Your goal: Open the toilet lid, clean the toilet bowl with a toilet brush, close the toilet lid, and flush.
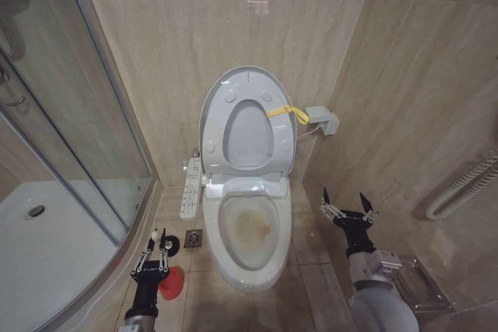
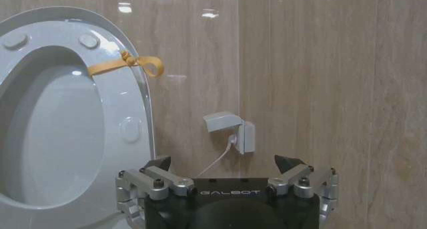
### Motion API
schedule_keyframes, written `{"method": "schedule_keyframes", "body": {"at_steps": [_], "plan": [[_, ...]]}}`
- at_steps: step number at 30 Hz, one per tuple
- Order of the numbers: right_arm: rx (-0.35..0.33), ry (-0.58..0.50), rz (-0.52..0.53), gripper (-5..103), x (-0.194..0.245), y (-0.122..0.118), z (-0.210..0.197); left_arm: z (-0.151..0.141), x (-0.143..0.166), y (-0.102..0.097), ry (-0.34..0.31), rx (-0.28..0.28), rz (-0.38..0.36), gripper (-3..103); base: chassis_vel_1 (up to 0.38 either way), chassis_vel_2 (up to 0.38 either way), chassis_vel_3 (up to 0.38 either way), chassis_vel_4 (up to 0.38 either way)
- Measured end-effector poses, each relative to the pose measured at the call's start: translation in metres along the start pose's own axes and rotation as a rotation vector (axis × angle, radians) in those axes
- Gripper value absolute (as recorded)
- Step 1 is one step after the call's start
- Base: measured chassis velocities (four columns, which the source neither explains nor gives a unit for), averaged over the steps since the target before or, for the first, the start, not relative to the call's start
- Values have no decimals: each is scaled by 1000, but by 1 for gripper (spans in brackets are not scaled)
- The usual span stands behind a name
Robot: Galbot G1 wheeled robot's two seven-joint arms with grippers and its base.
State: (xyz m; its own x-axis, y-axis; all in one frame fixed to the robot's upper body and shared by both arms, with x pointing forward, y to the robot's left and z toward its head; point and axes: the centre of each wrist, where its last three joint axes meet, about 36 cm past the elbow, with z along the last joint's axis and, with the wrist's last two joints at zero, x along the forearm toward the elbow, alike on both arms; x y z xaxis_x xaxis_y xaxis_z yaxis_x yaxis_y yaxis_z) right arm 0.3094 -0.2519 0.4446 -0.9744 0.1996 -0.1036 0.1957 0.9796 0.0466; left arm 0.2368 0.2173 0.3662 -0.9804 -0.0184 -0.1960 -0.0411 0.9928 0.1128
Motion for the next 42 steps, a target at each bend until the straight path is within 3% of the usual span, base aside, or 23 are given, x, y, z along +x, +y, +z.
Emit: {"method": "schedule_keyframes", "body": {"at_steps": [8, 14, 18, 25, 28, 32, 34, 37, 39, 40, 42], "plan": [[0, 0, 0, 100, 0, 0, 0, -86, 8, -28, -146, 122, 81, 19, 0, 0, 0, 0], [0, 0, 0, 100, 0, 0, 0, -104, 3, -26, -204, 160, 153, 19, 0, 0, 0, 0], [0, 0, 0, 100, 0, 0, 0, -108, -11, -22, -222, 220, 213, 19, 0, 0, 0, 0], [0, 0, 0, 100, 0, 0, 0, -74, -79, -14, -155, 279, 345, 19, 0, 0, 0, 0], [0, 0, 0, 100, 0, 0, 0, -65, -92, -16, -129, 288, 372, 19, 0, 0, 0, 0], [0, 0, 0, 100, 0, 0, 0, -52, -109, -32, -75, 324, 432, 19, 0, 0, 0, 0], [0, 0, 0, 100, 0, 0, 0, -38, -120, -50, -46, 329, 472, 19, 0, 0, 0, 0], [0, 0, 0, 100, 0, 0, 0, -22, -127, -63, -28, 313, 499, 19, 0, 0, 0, 0], [0, 0, 0, 100, 0, 0, 0, -1, -137, -70, -30, 261, 510, 19, 0, 0, 0, 0], [0, 0, 0, 100, 0, 0, 0, -1, -137, -70, -30, 261, 510, 19, 0, 0, 0, 0], [0, 0, 0, 100, 0, 0, 0, 19, -151, -70, -32, 194, 507, 19, 0, 0, 0, 0]]}}
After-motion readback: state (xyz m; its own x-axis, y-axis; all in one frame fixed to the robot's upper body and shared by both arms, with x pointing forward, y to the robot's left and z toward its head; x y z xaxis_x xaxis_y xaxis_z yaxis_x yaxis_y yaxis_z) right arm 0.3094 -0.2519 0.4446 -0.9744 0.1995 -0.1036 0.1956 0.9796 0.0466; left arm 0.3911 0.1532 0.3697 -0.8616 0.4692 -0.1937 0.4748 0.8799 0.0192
